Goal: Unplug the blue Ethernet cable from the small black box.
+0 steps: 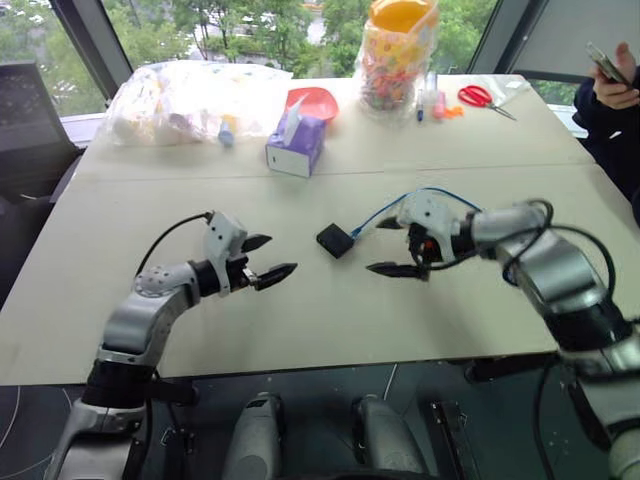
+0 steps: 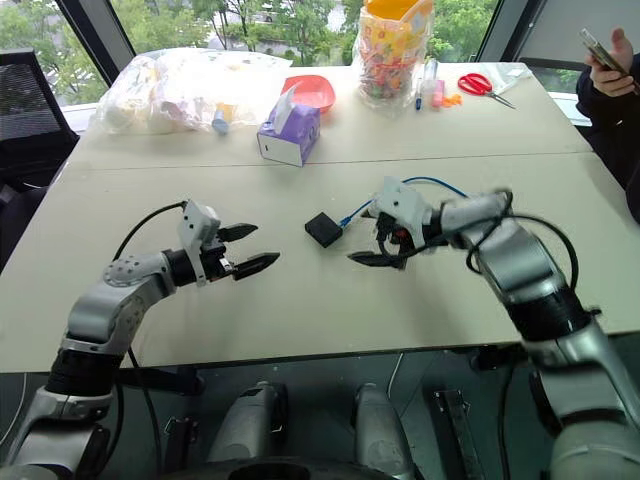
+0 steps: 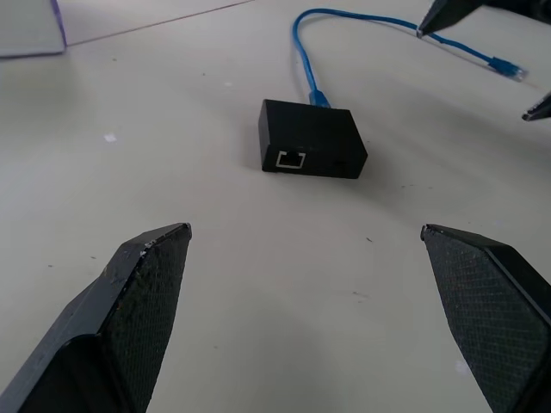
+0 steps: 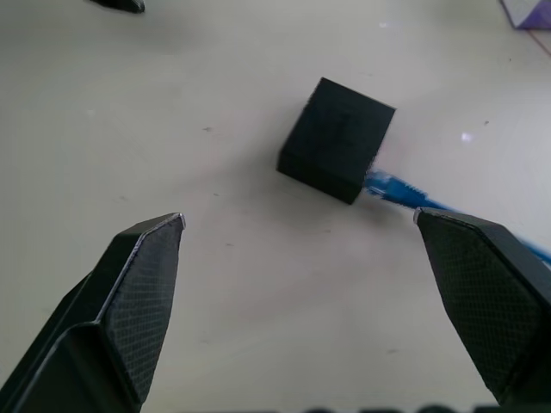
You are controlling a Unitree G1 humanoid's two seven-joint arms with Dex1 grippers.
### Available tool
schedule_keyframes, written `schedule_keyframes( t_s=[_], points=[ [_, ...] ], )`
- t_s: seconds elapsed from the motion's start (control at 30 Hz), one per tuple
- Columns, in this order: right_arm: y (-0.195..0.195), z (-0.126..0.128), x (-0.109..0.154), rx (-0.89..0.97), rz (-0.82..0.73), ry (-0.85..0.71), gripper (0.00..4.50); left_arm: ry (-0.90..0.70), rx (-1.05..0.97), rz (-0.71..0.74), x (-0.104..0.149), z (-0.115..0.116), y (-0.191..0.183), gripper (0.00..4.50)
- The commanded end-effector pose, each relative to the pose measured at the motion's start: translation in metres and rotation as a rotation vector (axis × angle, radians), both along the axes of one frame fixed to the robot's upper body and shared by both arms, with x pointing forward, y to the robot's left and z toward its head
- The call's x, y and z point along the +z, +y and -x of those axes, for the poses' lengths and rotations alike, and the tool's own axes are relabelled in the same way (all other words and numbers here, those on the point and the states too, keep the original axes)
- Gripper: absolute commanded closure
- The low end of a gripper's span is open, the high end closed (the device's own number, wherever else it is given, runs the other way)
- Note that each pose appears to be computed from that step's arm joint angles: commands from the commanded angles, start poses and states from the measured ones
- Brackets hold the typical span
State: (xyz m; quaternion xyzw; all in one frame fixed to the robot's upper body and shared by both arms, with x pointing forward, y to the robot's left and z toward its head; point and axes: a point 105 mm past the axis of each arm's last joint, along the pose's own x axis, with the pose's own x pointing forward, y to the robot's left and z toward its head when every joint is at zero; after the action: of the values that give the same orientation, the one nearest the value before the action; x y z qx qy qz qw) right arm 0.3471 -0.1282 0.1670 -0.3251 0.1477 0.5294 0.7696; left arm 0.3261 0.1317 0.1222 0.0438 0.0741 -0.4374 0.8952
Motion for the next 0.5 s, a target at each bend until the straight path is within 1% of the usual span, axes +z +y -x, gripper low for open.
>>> schedule_keyframes(
  t_s=[0.03,0.13,0.3,0.37,0.5],
  points=[
    [-0.001,-0.021,0.006,0.106,0.122,-0.030,0.00,-0.054,-0.002,-0.006,0.009,-0.003,0.002,0.03],
    [0.002,-0.048,-0.001,0.153,0.294,-0.057,0.00,-0.081,0.010,-0.012,0.012,-0.003,0.004,0.03],
    [0.011,-0.071,-0.017,0.179,0.496,-0.095,0.00,-0.111,0.042,-0.020,0.014,-0.002,0.008,0.03],
    [0.017,-0.076,-0.020,0.175,0.527,-0.108,0.00,-0.117,0.053,-0.024,0.013,0.000,0.009,0.03],
    [0.027,-0.078,-0.024,0.152,0.520,-0.076,0.00,-0.126,0.082,-0.025,0.012,0.005,0.012,0.03]
  ],
)
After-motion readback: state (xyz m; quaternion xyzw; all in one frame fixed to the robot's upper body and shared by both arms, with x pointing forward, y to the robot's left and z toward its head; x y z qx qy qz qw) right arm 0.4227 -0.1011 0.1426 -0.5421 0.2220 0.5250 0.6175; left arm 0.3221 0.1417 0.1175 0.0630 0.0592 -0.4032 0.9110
